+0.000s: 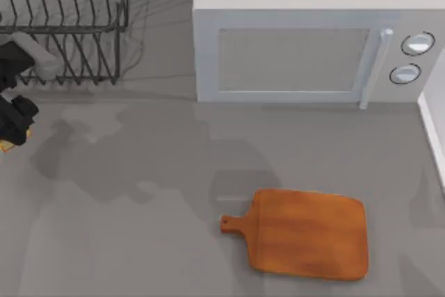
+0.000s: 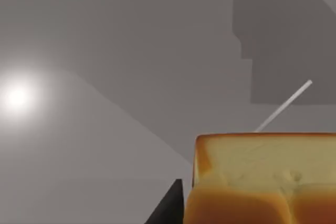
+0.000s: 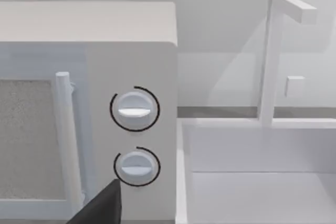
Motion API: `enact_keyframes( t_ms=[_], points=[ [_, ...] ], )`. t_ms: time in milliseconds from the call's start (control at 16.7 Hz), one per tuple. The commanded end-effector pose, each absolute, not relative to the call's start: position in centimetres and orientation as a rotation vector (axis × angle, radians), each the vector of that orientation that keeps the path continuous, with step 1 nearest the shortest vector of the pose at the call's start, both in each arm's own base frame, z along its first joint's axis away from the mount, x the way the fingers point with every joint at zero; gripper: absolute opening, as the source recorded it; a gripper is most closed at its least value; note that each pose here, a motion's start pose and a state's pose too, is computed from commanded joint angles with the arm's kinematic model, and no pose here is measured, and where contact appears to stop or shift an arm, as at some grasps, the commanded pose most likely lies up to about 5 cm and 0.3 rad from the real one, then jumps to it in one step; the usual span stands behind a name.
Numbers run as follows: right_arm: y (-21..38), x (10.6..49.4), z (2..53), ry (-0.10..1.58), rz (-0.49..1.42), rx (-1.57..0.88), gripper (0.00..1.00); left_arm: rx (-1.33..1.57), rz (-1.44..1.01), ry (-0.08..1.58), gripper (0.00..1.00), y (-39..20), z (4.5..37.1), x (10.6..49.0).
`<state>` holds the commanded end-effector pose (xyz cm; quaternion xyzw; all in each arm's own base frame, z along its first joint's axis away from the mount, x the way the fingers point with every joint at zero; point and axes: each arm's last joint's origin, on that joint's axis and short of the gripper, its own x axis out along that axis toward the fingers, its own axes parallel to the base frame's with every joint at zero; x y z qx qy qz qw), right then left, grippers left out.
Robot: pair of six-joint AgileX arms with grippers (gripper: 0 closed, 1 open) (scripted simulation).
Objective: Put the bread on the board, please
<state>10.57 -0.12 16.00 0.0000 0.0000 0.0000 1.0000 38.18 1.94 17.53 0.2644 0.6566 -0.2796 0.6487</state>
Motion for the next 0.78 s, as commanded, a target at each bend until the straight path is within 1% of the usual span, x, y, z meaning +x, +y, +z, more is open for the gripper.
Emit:
enact_keyframes(
  t_ms=[120,240,600,780],
  points=[
    [-0.1,10.6,16.0,0.000,0.000,0.000,1.00,0.607,-0.633,1.478,0.00,1.9,19.9,38.1],
    [-0.1,10.6,16.0,0.000,0.000,0.000,1.00,0.612,-0.623,1.466,0.00,1.8,21.3,37.9],
    [-0.1,10.6,16.0,0.000,0.000,0.000,1.00,0.607,-0.624,1.473,0.00,1.7,21.1,38.1],
    [-0.1,10.6,16.0,0.000,0.000,0.000,1.00,0.577,-0.604,1.496,0.00,-0.1,20.7,38.7]
  ],
)
